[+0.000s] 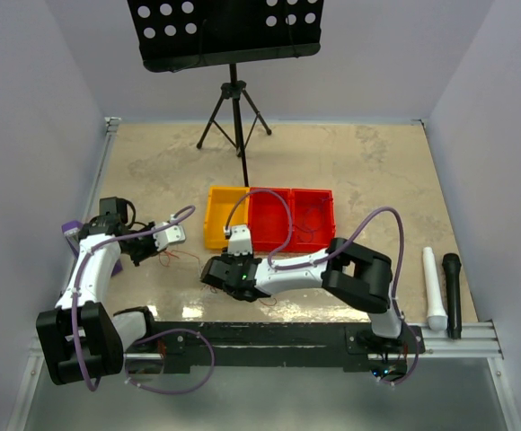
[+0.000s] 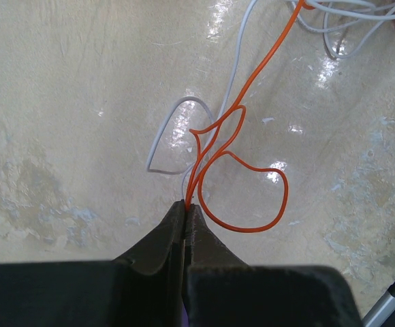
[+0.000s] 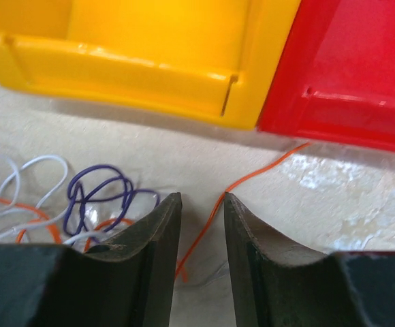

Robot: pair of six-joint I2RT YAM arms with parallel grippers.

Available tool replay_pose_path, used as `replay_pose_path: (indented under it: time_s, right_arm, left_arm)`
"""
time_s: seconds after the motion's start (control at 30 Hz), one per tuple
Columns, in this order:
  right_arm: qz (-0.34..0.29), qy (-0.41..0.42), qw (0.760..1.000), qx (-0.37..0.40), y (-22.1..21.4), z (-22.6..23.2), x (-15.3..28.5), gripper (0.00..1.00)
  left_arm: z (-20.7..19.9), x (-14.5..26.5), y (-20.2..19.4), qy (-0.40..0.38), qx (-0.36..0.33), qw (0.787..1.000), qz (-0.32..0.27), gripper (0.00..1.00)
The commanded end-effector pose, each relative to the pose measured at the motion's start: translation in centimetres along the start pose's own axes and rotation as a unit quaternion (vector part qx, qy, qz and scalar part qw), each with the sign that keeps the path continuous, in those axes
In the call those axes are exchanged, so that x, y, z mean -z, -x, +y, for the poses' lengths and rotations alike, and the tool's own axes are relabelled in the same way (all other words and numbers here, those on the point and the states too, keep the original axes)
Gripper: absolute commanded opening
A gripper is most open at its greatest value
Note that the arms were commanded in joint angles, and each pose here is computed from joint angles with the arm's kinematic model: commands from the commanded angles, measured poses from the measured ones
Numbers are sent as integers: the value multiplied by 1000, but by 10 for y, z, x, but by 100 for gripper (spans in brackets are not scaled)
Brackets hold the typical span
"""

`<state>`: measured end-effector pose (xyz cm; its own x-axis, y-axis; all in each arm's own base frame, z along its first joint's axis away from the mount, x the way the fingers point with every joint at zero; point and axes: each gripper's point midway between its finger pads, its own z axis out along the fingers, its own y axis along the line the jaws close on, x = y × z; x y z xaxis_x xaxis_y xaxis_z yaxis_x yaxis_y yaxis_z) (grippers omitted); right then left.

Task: Untangle the cables

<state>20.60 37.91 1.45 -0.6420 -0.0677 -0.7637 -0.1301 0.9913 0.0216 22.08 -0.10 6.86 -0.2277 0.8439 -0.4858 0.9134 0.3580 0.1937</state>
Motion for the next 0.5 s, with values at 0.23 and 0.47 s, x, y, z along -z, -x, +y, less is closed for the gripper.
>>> replay_pose_path:
  time_s: [0.23,0.47]
  right_arm:
    - [152,-25,987,55,-101,-52,15,24]
    - [148,-8,988,31,-98,-46,19,0]
  left_arm:
    - [8,9,10,12,-20,1000,-17,0]
    - [9,11,10,14,-21,1000,-13,0]
